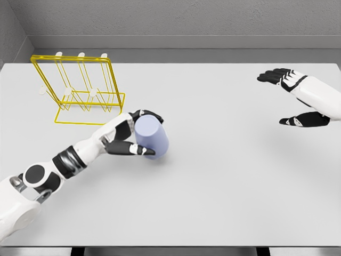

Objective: Place the cup on the cup holder with both arms

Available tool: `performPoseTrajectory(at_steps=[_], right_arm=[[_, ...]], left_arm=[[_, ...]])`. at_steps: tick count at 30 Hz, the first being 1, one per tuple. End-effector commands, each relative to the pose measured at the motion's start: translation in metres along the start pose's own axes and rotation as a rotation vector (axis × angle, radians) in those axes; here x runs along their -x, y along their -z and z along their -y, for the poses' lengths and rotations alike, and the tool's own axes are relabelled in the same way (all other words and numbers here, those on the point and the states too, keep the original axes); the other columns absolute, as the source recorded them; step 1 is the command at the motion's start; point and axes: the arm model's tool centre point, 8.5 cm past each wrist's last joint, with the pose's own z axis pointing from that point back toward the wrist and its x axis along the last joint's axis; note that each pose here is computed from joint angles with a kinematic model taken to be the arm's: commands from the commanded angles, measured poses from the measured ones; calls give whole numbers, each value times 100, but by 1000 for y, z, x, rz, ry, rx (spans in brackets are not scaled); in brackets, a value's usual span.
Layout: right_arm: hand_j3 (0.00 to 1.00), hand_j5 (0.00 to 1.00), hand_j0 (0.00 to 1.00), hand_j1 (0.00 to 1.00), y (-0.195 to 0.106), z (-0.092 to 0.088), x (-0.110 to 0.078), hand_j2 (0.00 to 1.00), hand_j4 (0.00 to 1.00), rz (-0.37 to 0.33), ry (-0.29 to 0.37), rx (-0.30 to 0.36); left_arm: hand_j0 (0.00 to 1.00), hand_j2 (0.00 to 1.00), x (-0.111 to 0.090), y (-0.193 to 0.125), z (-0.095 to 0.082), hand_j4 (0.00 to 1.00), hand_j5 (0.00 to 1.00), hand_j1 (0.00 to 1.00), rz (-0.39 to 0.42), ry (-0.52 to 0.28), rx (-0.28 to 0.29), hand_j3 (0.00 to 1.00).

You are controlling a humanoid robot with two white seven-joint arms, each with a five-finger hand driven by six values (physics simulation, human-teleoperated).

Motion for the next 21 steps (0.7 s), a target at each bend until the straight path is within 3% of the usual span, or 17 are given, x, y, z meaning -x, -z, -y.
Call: performPoseTrajectory(at_steps=[1, 21], right_arm=[[100, 100, 100, 100, 0, 1, 0, 100, 100, 1, 7, 5], [100, 100, 100, 100, -1, 1, 0, 100, 100, 0, 7, 5]], left_arm=[[62, 62, -9, -6, -8, 62, 62, 62, 8, 5, -12, 62], [63, 63, -64, -22, -54, 63, 63, 63, 55, 99, -66, 63]])
